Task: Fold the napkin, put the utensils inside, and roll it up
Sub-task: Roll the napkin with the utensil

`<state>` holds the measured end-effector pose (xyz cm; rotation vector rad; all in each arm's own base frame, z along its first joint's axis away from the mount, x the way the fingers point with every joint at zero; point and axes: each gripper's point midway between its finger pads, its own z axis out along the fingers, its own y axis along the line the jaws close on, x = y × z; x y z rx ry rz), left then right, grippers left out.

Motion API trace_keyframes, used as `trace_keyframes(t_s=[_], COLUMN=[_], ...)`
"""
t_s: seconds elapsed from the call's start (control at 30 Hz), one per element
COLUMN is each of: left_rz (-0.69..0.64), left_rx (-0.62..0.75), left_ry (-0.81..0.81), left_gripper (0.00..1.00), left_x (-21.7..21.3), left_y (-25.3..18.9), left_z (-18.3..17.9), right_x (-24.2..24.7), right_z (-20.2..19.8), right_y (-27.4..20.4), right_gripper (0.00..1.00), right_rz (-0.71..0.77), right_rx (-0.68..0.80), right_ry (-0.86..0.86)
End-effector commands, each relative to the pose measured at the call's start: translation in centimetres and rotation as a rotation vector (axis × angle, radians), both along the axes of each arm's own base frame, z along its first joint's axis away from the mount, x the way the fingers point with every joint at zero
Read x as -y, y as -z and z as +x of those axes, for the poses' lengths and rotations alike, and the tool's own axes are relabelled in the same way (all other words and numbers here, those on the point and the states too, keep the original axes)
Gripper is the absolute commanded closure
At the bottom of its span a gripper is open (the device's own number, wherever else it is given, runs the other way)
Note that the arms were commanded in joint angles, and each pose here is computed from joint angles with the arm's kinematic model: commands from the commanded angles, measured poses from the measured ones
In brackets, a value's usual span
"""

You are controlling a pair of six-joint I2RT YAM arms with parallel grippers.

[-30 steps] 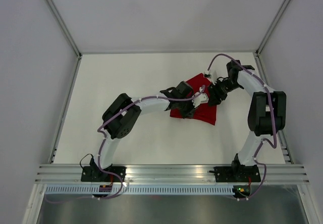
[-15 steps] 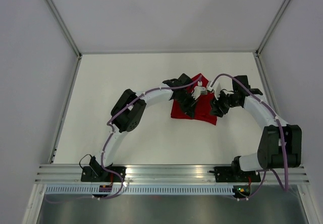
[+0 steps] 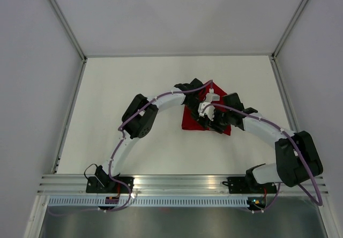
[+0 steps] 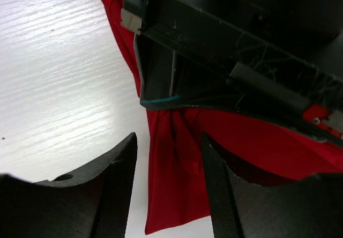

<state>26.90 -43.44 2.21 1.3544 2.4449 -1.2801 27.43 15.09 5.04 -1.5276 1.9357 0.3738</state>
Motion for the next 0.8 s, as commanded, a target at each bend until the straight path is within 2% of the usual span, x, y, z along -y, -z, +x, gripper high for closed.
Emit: trace_keyframes(t_s=[0.0, 0.43, 0.57, 0.6, 0.73, 0.77], left_rz=[0.100, 0.102, 0.098, 0.092, 0.072, 0.066], left_rx=[-0.085, -0.110, -0.124, -0.122, -0.128, -0.128], left_ry=[-0.031, -0.028, -0.023, -0.021, -0.021, -0.023], left_gripper=[0.98, 0.98, 0.98, 0.98, 0.96, 0.95], left_x=[-1.1, -1.1, -1.1, -1.1, -0.8, -0.7], left_y=[2.2, 2.6, 2.5, 2.4, 1.4, 1.1], left_z=[-1.0, -1.4, -1.7, -1.7, -1.7, -1.6], right_x=[-1.0, -1.4, -0.9, -0.8, -0.7, -0.6], right_z=[1.5, -0.3, -0.2, -0.4, -1.1, -1.4], right_y=[-0.4, 3.5, 4.5, 4.9, 5.4, 5.5], right_gripper=[0.43, 0.43, 0.48, 0.50, 0.76, 0.77], right_rz=[0.004, -0.111, -0.147, -0.156, -0.161, -0.167], right_rx=[0.070, 0.034, 0.025, 0.011, -0.031, -0.045], right_ry=[-0.001, -0.058, -0.050, -0.052, -0.059, -0.062])
